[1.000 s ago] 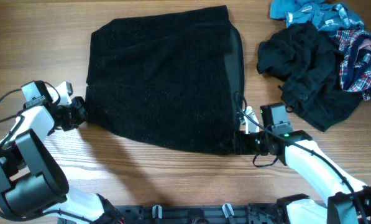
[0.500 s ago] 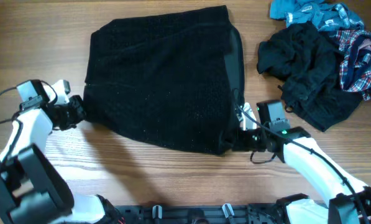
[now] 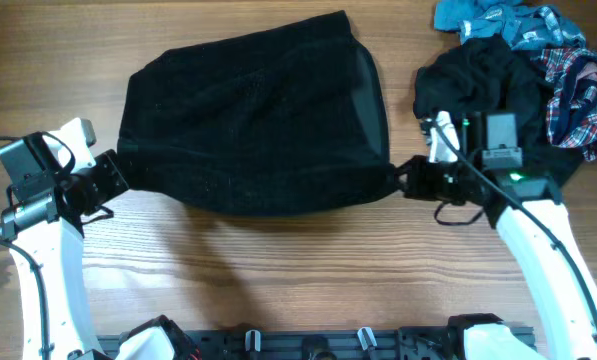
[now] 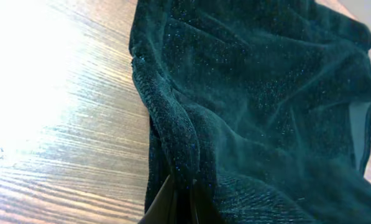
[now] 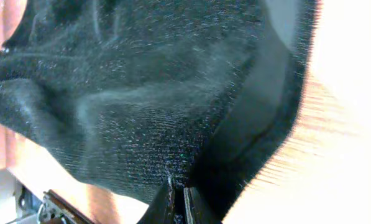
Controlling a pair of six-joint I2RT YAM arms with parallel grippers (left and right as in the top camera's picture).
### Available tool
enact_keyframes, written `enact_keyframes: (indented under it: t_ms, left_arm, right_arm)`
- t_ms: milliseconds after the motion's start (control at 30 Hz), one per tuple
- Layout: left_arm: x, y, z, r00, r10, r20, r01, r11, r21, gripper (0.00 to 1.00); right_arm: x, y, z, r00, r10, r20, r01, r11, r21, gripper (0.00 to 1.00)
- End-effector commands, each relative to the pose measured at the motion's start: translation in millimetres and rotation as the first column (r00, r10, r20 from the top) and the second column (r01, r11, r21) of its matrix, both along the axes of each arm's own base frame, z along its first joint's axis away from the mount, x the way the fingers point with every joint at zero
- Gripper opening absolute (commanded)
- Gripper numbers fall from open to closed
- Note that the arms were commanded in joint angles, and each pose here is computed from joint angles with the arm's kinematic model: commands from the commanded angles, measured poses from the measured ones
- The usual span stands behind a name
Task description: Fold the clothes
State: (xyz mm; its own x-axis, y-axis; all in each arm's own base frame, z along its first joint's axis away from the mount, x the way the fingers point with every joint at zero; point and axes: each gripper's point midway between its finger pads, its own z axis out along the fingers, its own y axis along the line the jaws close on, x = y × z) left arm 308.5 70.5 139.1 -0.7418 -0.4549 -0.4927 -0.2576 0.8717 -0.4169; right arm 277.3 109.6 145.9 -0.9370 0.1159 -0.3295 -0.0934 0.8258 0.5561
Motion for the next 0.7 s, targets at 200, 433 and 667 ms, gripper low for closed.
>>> enact_keyframes:
  t_ms: [200,433,667]
  left_arm:
    - [11.9,17.5,11.2,0.992,0.112,0.057,-0.113,0.993,0.021,0.04]
    - [46.5,41.1,45.4,0.952,0.175,0.251,-0.196,0.979,0.06,0.04]
    - [55.0,44.2,39.9,0.951,0.172,0.256,-0.196,0.978,0.068,0.04]
  right_arm:
    - [26.4,-43.5,38.7,0.972,-0.103,0.212,0.112,0.993,-0.032,0.04]
    - [95.6,-54.2,74.7,0.859,-0.119,0.498,0.152,0.988,-0.026,0.04]
    - [130.7,-56.2,44.1,0.862,-0.117,0.494,0.148,0.989,-0.024,0.04]
